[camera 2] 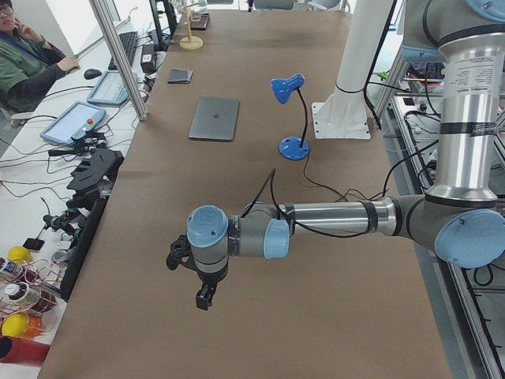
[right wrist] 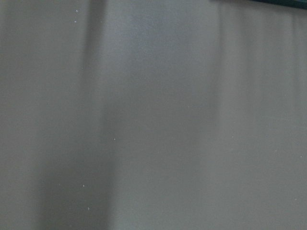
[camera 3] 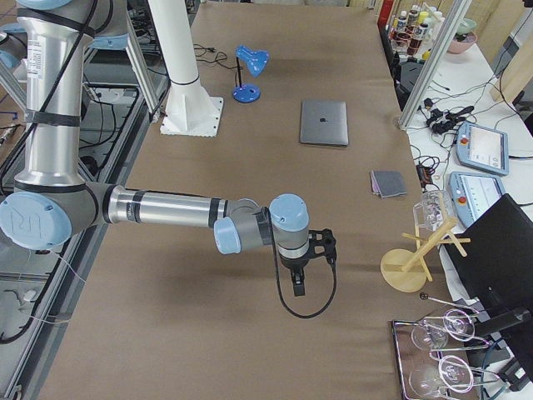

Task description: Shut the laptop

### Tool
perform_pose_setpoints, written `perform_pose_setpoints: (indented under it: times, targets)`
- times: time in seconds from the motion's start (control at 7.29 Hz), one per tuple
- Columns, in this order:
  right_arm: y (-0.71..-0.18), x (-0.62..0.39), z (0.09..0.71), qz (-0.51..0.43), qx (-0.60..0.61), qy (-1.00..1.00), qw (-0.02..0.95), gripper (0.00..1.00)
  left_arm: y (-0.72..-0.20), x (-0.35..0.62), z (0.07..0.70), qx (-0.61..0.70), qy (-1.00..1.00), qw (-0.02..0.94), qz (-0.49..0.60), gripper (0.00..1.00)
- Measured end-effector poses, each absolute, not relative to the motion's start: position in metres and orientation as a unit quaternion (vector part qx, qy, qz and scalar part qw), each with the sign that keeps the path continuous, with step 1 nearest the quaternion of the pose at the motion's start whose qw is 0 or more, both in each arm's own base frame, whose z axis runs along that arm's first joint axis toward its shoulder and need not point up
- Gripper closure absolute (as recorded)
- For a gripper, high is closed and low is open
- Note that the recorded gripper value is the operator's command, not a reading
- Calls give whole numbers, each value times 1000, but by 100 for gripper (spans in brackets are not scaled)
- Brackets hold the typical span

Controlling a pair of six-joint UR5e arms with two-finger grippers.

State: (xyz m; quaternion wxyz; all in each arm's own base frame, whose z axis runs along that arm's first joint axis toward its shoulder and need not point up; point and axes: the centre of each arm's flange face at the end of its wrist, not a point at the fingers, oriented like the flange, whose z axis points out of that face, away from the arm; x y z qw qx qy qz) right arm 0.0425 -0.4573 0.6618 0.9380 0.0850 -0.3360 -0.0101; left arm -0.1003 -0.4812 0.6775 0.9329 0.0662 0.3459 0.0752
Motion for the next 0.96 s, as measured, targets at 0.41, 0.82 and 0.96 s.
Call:
perform_pose_setpoints:
  times: [0.41, 0.82, 0.96]
  targets:
    - [-457, 43, 659, 35, 74, -341, 936, 0, -480, -94, 663, 31, 383, 922, -38, 1]
    - [-455, 42, 660, 34, 72, -341, 937, 0, -480, -91, 657, 32, 389, 920, -43, 1]
    - [-453, 41, 664, 34, 68, -338, 938, 0, -480, -91, 656, 34, 389, 920, -42, 1]
